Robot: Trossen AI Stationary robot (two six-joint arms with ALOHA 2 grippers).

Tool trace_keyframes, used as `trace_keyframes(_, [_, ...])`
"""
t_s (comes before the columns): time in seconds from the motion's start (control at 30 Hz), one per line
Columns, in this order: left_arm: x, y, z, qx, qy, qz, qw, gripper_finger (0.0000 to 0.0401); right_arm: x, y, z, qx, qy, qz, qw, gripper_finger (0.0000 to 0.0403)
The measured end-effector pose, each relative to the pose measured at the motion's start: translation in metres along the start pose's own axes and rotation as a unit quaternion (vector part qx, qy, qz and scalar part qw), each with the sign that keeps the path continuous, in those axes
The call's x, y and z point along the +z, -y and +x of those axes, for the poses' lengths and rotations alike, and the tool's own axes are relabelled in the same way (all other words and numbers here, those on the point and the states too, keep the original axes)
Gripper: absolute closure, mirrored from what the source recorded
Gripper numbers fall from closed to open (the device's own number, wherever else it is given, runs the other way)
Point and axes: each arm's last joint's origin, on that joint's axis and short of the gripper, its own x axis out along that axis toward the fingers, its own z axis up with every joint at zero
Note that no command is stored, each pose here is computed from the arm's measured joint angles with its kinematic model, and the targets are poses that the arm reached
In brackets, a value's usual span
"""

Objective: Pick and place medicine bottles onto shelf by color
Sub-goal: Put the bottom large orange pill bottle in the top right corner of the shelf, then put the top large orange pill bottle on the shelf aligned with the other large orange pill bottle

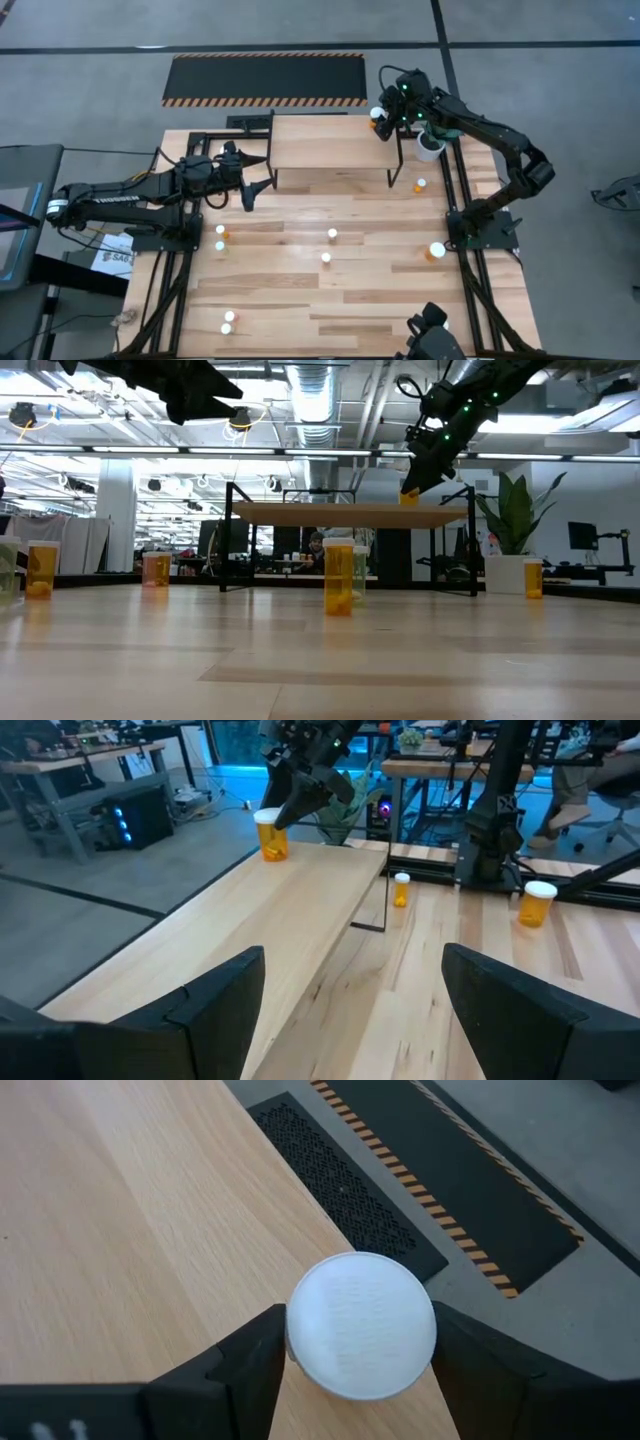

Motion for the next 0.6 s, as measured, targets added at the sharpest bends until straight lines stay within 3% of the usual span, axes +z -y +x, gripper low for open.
trace_keyframes(0.6, [0.0001,0.0007,0.0000,-0.011,0.000,-0.003,1.000,0.0109,0.0053,-0.0005,-0.0077,0.005,0.028,-0.018,0.999,0.0073])
